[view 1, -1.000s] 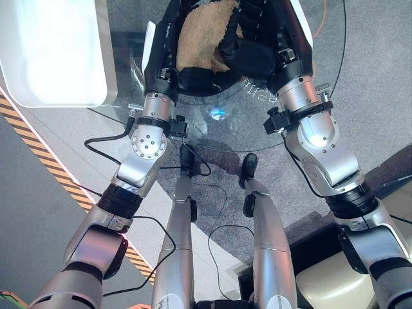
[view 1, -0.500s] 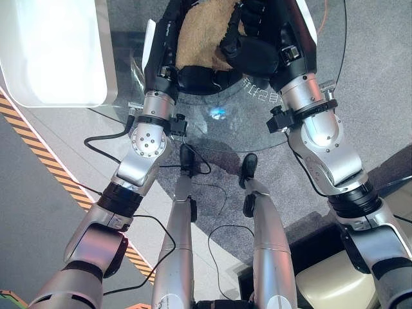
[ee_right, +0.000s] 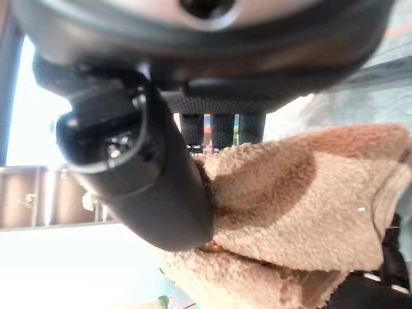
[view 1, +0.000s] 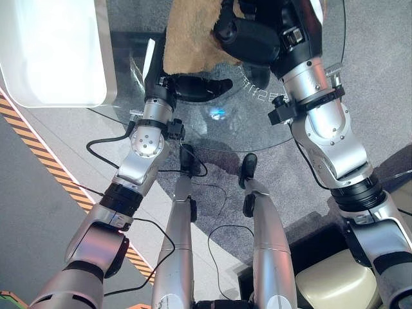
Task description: Wipe the table with a cloth and put it in the basket.
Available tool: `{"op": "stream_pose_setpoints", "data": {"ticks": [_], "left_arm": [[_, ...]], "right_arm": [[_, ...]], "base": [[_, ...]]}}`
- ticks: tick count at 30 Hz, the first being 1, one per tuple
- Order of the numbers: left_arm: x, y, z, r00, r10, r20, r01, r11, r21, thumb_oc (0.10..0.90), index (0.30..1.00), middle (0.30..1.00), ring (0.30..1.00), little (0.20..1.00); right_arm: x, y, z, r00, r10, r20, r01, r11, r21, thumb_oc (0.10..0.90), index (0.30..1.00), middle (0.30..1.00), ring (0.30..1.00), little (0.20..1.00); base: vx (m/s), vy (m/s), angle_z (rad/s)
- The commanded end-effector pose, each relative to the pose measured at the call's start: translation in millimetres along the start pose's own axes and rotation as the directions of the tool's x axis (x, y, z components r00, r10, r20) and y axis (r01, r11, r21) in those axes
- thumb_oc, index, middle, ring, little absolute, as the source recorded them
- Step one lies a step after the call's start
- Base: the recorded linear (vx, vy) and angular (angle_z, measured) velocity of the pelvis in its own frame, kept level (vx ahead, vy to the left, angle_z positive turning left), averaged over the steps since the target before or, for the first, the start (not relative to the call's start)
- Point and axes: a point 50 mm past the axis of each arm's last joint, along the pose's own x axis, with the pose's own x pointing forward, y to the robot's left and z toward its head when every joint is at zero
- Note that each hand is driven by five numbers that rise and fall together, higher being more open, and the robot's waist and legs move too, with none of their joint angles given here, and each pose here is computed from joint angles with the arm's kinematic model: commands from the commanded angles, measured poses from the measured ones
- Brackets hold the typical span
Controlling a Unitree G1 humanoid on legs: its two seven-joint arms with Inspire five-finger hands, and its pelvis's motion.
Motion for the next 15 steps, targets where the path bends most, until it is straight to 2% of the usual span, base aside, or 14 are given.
{"op": "stream_pose_setpoints", "data": {"ticks": [1,15], "left_arm": [[13.0,-15.3,43.4,0.975,-0.058,0.216,0.072,0.996,-0.059,0.800,0.900,0.900,0.900,0.900],[15.6,-18.7,50.4,0.968,-0.063,0.242,0.089,0.991,-0.099,0.800,0.900,0.900,0.900,0.900]], "right_arm": [[6.8,13.8,124.3,0.783,0.104,0.613,-0.110,0.994,-0.028,0.100,0.300,0.300,0.300,0.200],[10.0,17.2,121.5,0.798,0.150,0.584,-0.142,0.988,-0.060,0.100,0.300,0.300,0.300,0.200]], "base": [[0.00,0.000,0.00],[0.00,0.000,0.00]]}}
